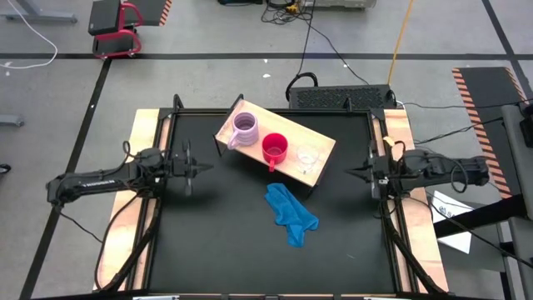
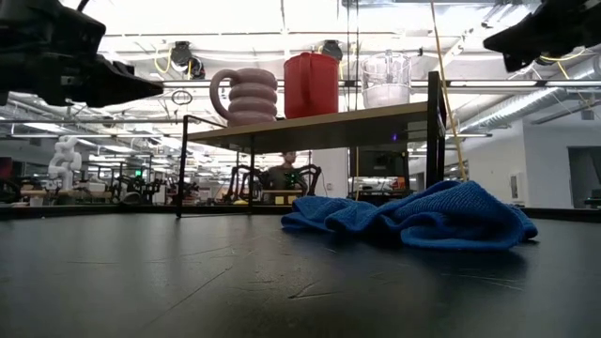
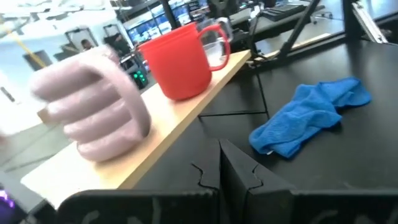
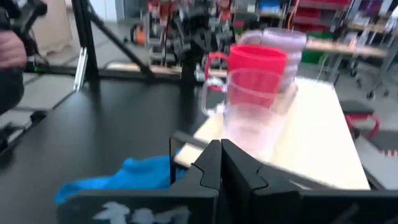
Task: Stack small to large cups/mugs on shelf
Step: Return to Home Position
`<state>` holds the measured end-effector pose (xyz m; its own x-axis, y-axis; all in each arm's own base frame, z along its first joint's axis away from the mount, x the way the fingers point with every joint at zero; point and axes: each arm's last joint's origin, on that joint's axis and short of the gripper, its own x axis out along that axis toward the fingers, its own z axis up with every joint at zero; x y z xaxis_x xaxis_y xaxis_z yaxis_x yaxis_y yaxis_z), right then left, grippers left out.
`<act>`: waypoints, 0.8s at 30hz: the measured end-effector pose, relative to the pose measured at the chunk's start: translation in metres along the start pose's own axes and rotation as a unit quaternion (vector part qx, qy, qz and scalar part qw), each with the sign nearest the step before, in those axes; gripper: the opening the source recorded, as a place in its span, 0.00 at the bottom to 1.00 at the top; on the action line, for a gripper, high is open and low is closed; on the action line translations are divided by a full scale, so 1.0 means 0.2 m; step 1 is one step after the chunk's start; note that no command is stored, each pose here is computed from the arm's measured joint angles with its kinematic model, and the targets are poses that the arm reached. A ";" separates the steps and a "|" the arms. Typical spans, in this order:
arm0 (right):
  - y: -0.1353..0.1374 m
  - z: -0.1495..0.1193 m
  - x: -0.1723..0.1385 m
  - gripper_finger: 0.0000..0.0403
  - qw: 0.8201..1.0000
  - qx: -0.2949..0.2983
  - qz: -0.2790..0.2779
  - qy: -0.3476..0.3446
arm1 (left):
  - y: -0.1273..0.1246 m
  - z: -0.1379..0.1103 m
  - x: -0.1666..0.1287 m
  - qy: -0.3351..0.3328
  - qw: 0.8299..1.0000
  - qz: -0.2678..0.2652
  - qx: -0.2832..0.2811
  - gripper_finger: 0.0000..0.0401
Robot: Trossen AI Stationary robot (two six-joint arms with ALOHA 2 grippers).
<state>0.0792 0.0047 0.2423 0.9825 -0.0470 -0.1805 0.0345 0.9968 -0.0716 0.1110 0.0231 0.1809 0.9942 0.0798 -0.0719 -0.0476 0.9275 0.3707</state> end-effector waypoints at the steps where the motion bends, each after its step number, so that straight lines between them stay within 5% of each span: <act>1: 0.00 -0.01 0.02 0.00 1.000 -0.001 -0.001 -0.013 | 0.01 0.00 0.00 0.002 1.000 0.005 -0.009 0.01; 12: -0.02 -0.27 0.16 0.00 0.998 0.015 -0.062 -0.005 | 0.08 -0.03 -0.02 0.000 0.998 0.004 -0.058 0.01; 24: -0.05 -0.26 0.16 0.00 1.000 0.004 0.003 -0.024 | 0.13 -0.06 -0.05 0.006 0.997 0.024 -0.068 0.01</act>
<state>0.1013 -0.0096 0.1861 0.9904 -0.0389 -0.1330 0.0308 0.9976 -0.0625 0.0990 0.0510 0.1808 0.9894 0.1284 -0.0681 -0.1081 0.9634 0.2454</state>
